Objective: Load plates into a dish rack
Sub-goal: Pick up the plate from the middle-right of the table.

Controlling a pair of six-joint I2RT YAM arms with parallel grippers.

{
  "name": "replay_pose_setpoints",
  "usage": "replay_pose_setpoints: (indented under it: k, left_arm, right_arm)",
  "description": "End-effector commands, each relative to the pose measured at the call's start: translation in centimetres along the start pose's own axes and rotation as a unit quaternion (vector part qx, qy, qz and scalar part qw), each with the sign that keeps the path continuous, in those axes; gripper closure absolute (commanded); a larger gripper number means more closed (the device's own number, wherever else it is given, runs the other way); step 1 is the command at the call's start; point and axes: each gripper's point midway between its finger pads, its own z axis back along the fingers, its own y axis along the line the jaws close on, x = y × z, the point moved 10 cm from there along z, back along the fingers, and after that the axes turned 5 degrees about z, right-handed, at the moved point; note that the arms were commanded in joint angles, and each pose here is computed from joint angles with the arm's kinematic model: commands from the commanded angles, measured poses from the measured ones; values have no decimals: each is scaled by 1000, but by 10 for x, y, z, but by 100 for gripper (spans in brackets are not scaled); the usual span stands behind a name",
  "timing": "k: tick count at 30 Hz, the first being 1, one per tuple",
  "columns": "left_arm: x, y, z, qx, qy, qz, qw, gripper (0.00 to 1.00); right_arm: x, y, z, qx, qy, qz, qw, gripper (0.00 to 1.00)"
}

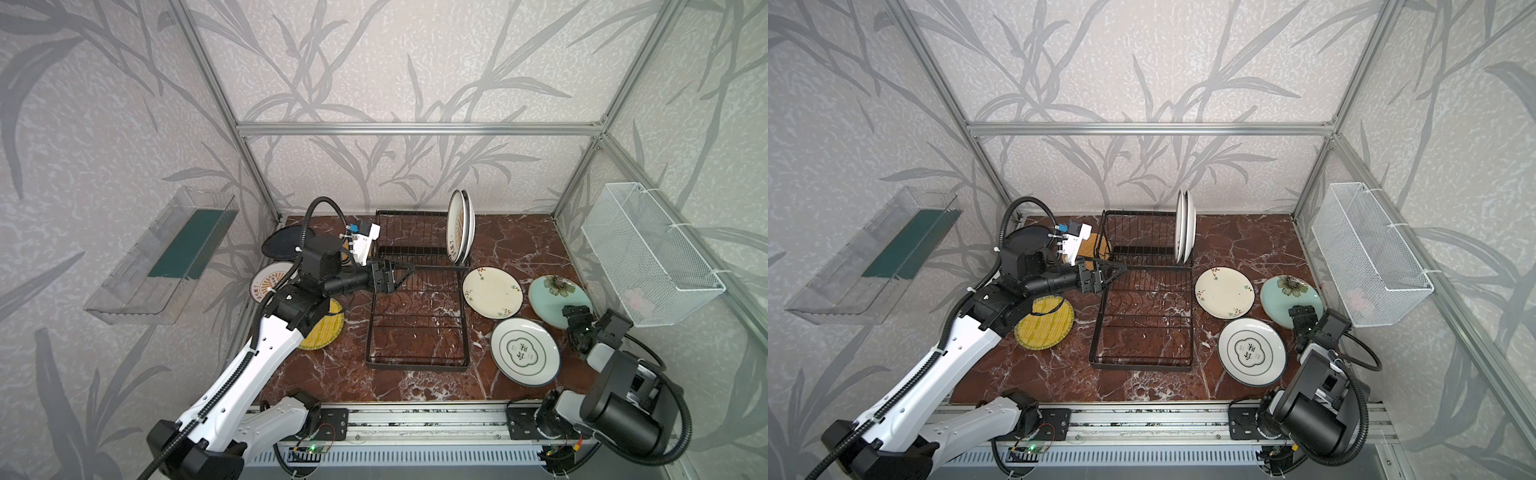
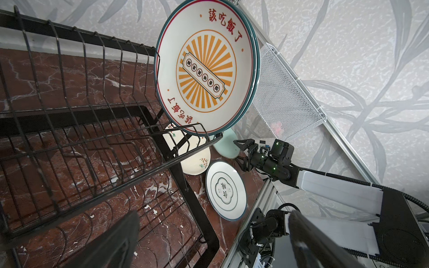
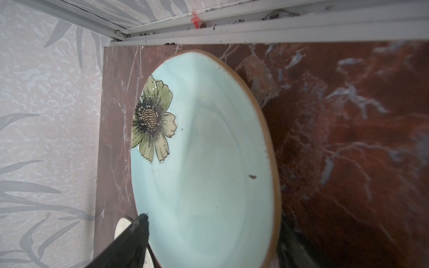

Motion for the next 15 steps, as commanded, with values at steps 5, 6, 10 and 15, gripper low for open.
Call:
replay_pose_setpoints:
  k: [5, 6, 10, 15]
  left_arm:
    - [7, -4, 5, -3, -21, -7, 1000, 1]
    - [7, -5, 5, -4, -21, -7, 1000, 1]
    - [6, -3, 6, 1, -25, -8, 1000, 1]
    - [7, -2, 7, 3, -30, -8, 999, 1]
  right_arm:
    - [-11, -11, -7, 3, 26, -8, 1000, 35]
    - [-12, -12, -8, 2, 28, -6, 1000, 39]
    - [-15, -17, -14, 6, 41, -9, 999, 51]
    - [-18, -22, -23, 14, 50, -22, 998, 60]
